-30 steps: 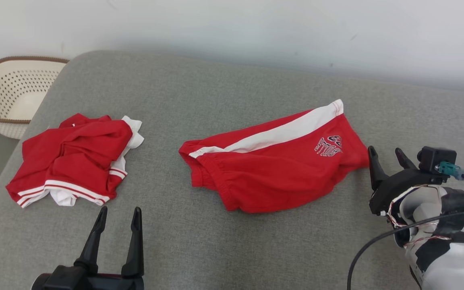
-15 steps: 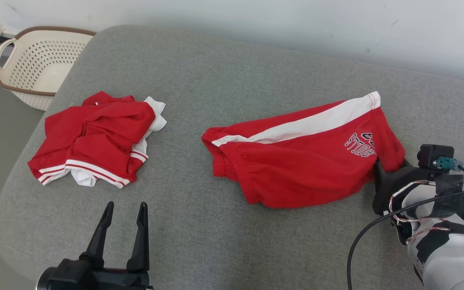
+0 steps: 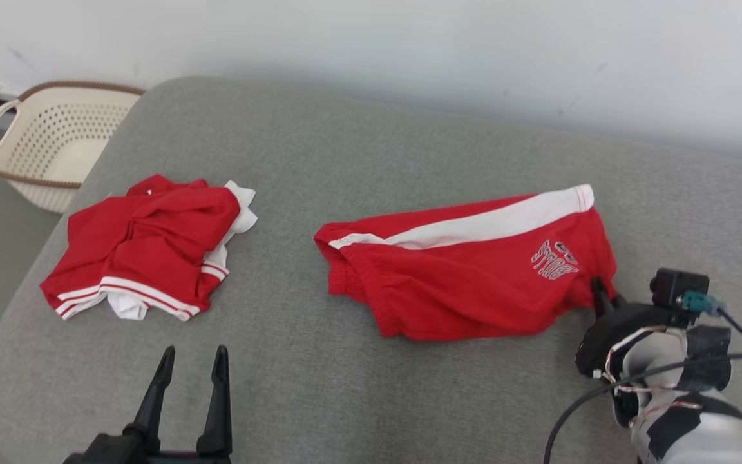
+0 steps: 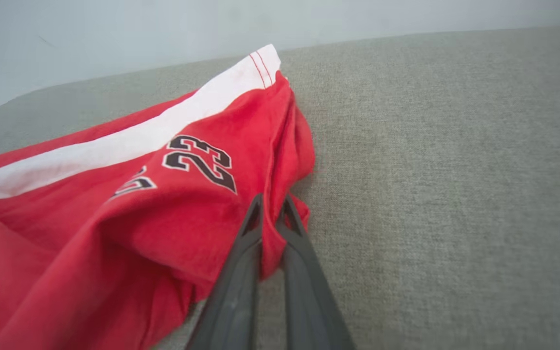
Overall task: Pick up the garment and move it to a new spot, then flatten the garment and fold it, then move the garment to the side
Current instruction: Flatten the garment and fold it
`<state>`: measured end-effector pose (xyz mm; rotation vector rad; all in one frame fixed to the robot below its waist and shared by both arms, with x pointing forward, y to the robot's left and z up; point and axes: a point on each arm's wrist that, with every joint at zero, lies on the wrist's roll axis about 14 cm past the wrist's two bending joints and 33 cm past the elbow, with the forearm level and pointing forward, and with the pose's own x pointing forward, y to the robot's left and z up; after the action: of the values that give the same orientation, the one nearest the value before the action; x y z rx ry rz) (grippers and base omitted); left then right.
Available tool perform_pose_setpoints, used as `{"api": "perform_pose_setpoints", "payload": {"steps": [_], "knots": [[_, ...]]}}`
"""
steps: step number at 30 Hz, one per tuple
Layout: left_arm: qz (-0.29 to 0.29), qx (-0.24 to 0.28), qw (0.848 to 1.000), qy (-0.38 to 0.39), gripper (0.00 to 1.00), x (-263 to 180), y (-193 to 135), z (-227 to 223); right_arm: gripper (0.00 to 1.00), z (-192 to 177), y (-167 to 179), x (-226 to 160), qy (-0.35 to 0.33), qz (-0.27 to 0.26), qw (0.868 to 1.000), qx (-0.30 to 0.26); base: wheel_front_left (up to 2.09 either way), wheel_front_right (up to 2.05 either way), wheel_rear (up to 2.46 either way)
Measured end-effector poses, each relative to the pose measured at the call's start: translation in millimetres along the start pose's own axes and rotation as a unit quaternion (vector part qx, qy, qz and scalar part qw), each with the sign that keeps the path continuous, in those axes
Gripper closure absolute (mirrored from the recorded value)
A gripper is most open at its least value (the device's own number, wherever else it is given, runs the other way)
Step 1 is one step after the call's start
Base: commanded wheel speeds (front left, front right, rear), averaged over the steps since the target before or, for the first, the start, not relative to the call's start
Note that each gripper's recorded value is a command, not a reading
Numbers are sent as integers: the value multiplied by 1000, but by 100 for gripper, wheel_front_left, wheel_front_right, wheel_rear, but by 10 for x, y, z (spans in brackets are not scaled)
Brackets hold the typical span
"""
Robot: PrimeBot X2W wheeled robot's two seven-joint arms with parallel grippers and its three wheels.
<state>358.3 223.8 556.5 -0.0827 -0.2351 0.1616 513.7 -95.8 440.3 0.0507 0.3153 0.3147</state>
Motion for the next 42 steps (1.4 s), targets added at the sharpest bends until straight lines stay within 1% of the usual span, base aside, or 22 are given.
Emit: {"api": "perform_pose_setpoints", "payload": {"steps": [6, 12, 19, 24, 25, 26, 27, 30, 34, 38, 42], "knots": [[-18, -5, 1000, -2, 0, -37, -103, 9, 100, -32, 0, -290, -23, 6, 999, 22, 0, 0, 0], [-41, -15, 999, -1, 0, -65, -272, -1, 100, -15, -135, -613, -52, -2, 997, 52, 0, 0, 0], [-60, -22, 998, -4, 0, -84, -409, 21, 100, -257, -230, -999, -51, -18, 994, 98, 0, 0, 0], [-68, -24, 997, 1, 0, -106, -458, -8, 100, -339, -306, -1163, -49, -31, 992, 111, 0, 0, 0], [-70, -25, 997, 1, 0, -105, -472, -12, 13, -356, -313, -1183, -47, -32, 993, 103, 0, 0, 0], [-72, -25, 997, 1, 0, -103, -484, -8, 13, -356, -319, -1197, -45, -31, 994, 94, 0, 0, 0], [-73, -25, 997, 0, 0, -102, -491, -4, 0, -335, -331, -1210, -50, -33, 994, 88, 0, 0, 0], [-75, -27, 997, -2, 0, -100, -508, 9, 0, -245, -351, -1244, -67, -35, 995, 67, 0, 0, 0], [-77, -28, 997, -1, 0, -103, -519, 6, 0, -14, -305, -1267, -109, -31, 993, 35, 0, 0, 0], [-73, -27, 997, -2, 0, -103, -501, 12, 0, 187, -183, -1333, -151, -26, 988, 8, 0, 0, 0], [-68, -32, 997, -9, 0, -83, -500, 56, 0, 328, -119, -1452, -186, -34, 982, -11, 0, 0, 0]]}}
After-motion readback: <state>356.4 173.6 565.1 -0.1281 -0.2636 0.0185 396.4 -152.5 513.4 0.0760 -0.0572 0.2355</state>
